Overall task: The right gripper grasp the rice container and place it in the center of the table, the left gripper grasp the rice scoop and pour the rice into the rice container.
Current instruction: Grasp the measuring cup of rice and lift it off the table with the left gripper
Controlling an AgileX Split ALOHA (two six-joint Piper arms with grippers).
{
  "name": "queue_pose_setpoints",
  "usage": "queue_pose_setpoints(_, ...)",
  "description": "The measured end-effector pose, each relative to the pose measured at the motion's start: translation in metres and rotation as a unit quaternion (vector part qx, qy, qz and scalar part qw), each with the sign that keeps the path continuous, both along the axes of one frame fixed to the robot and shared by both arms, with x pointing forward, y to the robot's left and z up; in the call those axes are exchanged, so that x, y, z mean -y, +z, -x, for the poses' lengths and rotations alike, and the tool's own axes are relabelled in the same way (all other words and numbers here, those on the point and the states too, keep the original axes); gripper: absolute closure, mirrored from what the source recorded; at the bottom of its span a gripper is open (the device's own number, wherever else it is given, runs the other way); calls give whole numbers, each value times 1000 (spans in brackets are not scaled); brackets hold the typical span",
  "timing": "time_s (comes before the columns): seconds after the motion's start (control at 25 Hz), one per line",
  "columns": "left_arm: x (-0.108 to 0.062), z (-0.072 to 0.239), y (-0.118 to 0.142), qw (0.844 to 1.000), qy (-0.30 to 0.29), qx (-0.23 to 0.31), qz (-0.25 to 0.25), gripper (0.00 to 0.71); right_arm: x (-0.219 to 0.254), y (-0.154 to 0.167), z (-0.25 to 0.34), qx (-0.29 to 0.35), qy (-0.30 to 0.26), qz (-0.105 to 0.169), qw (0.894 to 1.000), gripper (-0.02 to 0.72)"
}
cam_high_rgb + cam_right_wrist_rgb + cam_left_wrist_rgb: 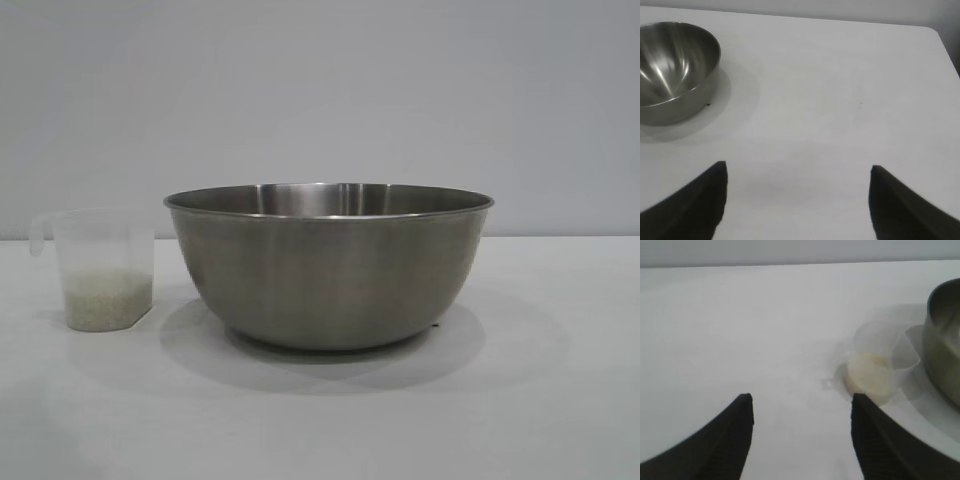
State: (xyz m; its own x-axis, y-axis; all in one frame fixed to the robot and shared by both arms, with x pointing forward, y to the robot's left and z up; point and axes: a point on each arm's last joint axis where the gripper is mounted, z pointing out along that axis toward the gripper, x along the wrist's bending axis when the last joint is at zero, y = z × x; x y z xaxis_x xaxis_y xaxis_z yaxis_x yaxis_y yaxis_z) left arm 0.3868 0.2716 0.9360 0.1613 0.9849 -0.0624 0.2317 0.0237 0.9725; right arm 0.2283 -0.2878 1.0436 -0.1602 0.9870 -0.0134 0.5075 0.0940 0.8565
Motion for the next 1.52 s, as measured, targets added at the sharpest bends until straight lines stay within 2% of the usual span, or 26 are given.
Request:
queue_pose_setpoints(0.12,6,-8,-11,1000,-24,0,-4,331,0,0,0,0,0,0,1000,170)
queue_pose_setpoints(0.32,10,-15,-50,994,-34,-107,-20,331,0,0,0,0,0,0,1000,170)
queue_pose_setpoints(0.44,12,-22,-61,990,-34,-132,-22,331,0,0,0,0,0,0,1000,170)
queue_pose_setpoints(0.92,21,-52,-52,995,-48,-83,-12,331,0,0,0,0,0,0,1000,170)
queue_pose_setpoints(1.2,24,-65,-52,996,-48,-72,-10,331,0,0,0,0,0,0,1000,170)
queue_pose_setpoints(1.24,25,-67,-55,996,-48,-77,-11,394,0,0,0,0,0,0,1000,170)
queue_pose_setpoints(1.36,25,-69,-60,995,-48,-85,-12,497,0,0,0,0,0,0,1000,170)
queue_pose_setpoints(1.52,26,-73,-62,995,-47,-86,-12,490,0,0,0,0,0,0,1000,170)
